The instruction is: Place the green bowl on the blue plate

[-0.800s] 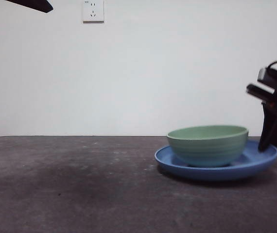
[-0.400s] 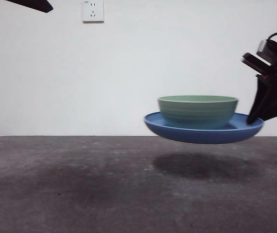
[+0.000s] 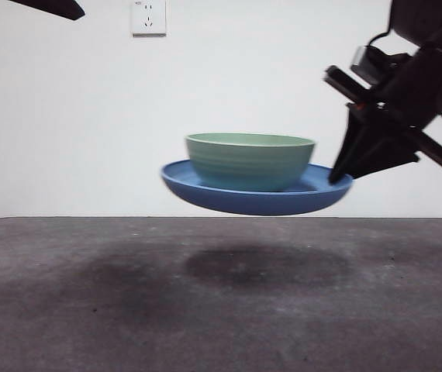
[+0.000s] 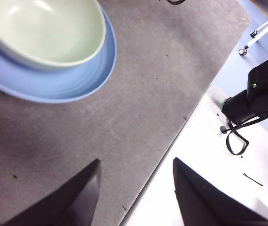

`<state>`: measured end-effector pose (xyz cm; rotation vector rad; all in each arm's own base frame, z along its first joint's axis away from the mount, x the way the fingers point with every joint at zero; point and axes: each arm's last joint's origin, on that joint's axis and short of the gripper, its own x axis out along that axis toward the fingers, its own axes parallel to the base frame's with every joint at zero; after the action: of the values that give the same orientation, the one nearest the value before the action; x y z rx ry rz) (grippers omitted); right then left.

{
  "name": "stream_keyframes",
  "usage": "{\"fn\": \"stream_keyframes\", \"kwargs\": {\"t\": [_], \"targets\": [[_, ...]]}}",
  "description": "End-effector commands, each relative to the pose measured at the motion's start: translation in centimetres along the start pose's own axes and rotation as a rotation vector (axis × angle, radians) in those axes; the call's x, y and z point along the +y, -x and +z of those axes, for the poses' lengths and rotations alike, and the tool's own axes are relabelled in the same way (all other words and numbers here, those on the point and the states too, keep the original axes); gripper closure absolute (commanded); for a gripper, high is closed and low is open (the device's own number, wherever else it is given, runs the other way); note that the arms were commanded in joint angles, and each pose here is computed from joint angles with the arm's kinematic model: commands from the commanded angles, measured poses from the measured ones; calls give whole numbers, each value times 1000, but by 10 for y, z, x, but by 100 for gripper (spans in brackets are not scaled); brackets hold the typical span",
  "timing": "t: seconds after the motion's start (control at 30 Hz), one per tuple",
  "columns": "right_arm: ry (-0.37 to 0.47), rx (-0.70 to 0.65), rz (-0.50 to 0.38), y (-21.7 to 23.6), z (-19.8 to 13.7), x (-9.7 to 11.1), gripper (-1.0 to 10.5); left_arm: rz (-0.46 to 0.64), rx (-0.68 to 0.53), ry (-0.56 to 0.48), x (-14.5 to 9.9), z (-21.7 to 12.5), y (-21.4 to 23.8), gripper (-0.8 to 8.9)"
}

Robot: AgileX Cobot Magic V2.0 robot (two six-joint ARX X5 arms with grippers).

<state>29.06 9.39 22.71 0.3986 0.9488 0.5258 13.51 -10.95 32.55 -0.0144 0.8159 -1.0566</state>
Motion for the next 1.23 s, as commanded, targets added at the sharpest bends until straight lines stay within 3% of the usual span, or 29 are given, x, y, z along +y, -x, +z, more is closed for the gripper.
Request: {"fn": "stream_keyframes", "kwargs": {"t": [0.03, 0.27, 0.53, 0.93, 1.1, 1.23], "targets": [[-23, -4, 21, -12, 4, 9, 936, -13, -11, -25, -2, 4, 0, 565], [-36, 36, 30, -47, -6, 16, 936, -13, -10, -24, -2, 4, 0, 565], [-72, 81, 14, -82, -16, 8, 936, -13, -8, -23, -2, 4, 0, 565], [-76, 102, -34, -92, -21, 2, 933, -13, -4, -20, -2, 3, 0, 565], [-80, 108, -40, -92, -22, 2, 762, -13, -2, -18, -2, 3, 0, 565], [-81, 111, -47, -87, -22, 4, 741, -13, -2, -18, -2, 3, 0, 565]]}}
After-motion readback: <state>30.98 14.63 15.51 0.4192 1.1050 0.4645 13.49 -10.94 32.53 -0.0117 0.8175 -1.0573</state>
